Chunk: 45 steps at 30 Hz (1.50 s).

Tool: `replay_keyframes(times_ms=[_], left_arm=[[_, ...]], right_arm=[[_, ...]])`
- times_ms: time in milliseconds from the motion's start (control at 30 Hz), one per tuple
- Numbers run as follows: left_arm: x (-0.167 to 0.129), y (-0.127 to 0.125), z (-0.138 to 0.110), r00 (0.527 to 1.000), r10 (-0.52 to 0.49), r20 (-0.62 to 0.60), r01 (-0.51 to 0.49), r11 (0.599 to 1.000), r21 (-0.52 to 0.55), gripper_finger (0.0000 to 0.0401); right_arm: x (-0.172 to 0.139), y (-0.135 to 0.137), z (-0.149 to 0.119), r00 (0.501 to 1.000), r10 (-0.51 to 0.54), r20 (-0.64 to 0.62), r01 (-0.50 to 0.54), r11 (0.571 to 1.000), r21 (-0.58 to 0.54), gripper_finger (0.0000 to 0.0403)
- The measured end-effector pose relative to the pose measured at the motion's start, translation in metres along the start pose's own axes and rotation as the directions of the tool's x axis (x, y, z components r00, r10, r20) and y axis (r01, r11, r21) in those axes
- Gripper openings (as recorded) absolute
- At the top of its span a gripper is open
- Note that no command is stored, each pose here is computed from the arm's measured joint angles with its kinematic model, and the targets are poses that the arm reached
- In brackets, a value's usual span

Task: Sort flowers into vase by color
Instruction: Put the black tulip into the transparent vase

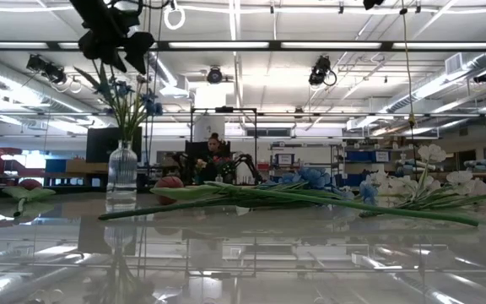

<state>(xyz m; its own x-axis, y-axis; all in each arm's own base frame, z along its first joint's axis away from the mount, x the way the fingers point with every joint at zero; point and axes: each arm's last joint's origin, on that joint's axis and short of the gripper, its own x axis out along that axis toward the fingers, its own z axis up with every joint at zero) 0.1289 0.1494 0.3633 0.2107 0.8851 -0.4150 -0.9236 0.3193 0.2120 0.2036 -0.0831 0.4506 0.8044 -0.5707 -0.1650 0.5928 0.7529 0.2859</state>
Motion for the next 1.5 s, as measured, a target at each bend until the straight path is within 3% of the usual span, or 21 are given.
replay_keyframes(times_ms=[133, 400, 600, 767, 967, 1100, 1300, 1500], left_arm=[[0.013, -0.007, -0.017, 0.999, 0.0, -0.034, -0.001, 0.999, -0.037, 0.0314], [0.003, -0.002, -0.017, 1.0, -0.006, -0.015, 0.005, 0.999, -0.05, 0.0314], [0.014, 0.006, -0.026, 0.995, 0.055, -0.084, -0.067, 0.988, -0.139, 0.0325], [-0.004, 0.01, -0.009, 0.999, 0.02, -0.051, -0.026, 0.992, -0.123, 0.0329], [0.005, 0.013, -0.02, 0.959, 0.057, -0.277, -0.075, 0.996, -0.057, 0.033], [0.0, 0.012, -0.013, 0.97, 0.014, -0.245, -0.045, 0.991, -0.124, 0.033], [-0.018, 0.013, -0.002, 0.983, -0.052, -0.175, 0.031, 0.992, -0.12, 0.033], [-0.03, 0.017, -0.001, 0.983, -0.118, -0.14, 0.087, 0.973, -0.212, 0.033]], right_arm=[[0.0, 0.001, 0.0, 1.0, 0.023, -0.008, -0.023, 1.0, 0.0, 0.016], [0.0, 0.002, -0.001, 0.998, 0.056, -0.02, -0.056, 0.998, 0.01, 0.016], [0.0, 0.003, -0.001, 0.995, 0.094, -0.033, -0.093, 0.995, 0.023, 0.0166], [0.0, 0.004, -0.001, 0.992, 0.121, -0.043, -0.119, 0.992, 0.032, 0.0181], [0.0, 0.004, -0.001, 0.989, 0.139, -0.048, -0.137, 0.99, 0.037, 0.0211], [0.0, 0.004, -0.001, 0.988, 0.145, -0.046, -0.143, 0.989, 0.041, 0.0228], [0.003, 0.006, -0.004, 0.979, 0.187, -0.083, -0.184, 0.982, 0.042, 0.0236], [0.047, 0.023, -0.046, 0.946, 0.193, -0.262, -0.216, 0.974, -0.064, 0.0235]])
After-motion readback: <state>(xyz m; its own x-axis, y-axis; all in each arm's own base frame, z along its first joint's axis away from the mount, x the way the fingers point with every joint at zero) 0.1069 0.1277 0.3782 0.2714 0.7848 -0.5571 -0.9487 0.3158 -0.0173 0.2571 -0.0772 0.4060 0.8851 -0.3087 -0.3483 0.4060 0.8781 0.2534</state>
